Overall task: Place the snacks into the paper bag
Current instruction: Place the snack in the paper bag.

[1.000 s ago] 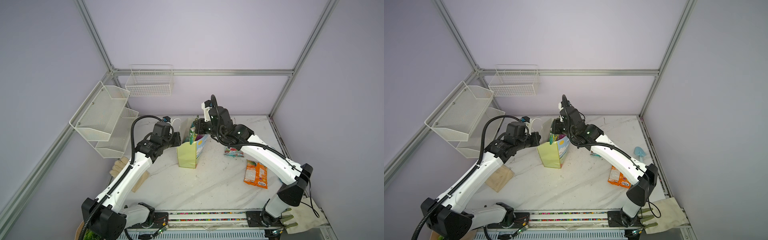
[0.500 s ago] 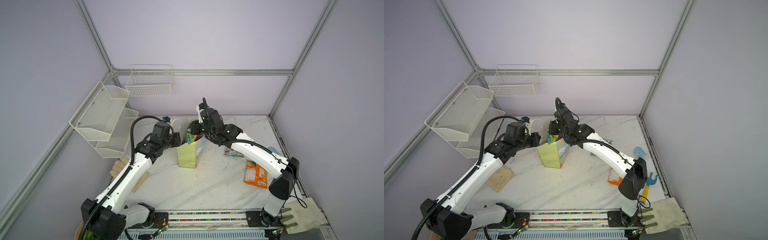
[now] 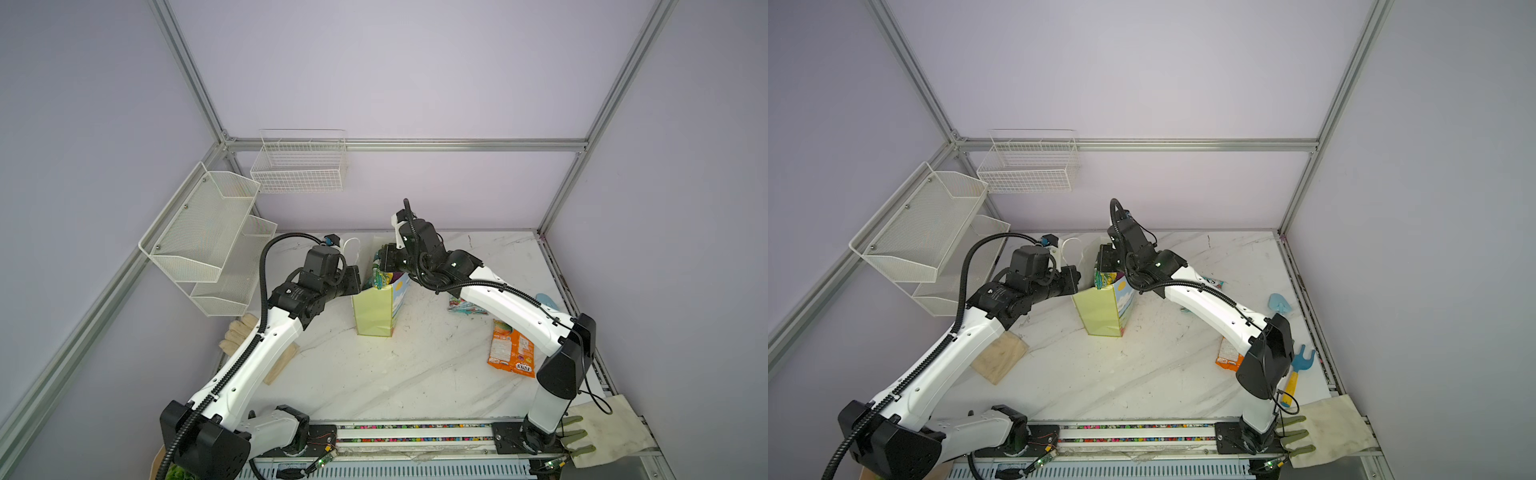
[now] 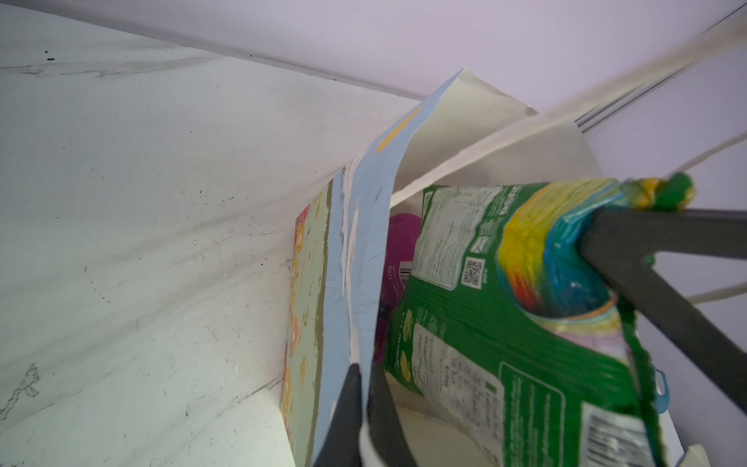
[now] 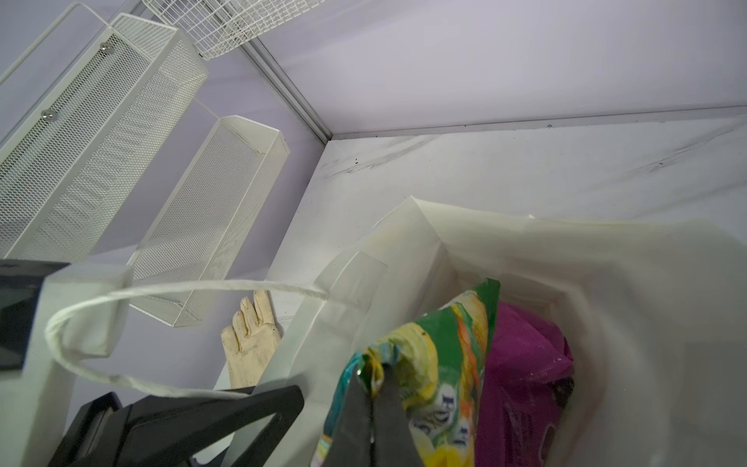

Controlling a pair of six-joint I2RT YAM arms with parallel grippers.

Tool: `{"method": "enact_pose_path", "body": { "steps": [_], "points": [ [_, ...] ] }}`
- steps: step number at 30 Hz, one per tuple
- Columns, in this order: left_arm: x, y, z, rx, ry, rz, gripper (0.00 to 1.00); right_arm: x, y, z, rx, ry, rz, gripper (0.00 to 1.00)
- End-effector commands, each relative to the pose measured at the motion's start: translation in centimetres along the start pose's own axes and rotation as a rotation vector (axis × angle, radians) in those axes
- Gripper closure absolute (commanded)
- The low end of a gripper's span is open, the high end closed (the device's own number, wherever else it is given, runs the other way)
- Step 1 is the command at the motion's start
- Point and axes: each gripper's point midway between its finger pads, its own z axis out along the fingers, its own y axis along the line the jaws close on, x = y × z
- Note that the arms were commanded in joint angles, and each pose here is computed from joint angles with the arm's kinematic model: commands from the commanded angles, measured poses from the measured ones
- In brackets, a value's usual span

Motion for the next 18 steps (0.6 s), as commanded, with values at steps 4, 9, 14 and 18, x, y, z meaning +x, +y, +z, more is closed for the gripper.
{"method": "enact_pose_path", "body": {
  "steps": [4, 9, 14, 18],
  "points": [
    [-1.9, -0.5, -0.7, 0.035, -0.093, -0.009, 1.0, -1.5, 1.1, -0.6, -0.028, -0.05, 0.016, 1.0],
    [-1.9, -0.5, -0.6, 0.034, -0.091, -0.01, 1.0, -3.2, 1.4, -0.7, -0.013, -0.099, 0.03, 1.0],
    [-1.9, -0.5, -0.5, 0.036, -0.09, -0.01, 1.0, -3.8, 1.1, -0.2, 0.016, -0.116, 0.033, 1.0],
    [-1.9, -0.5, -0.6, 0.036, -0.094, -0.007, 1.0, -2.5, 0.9, 1.0, 0.016, -0.069, 0.025, 1.0]
  ]
}}
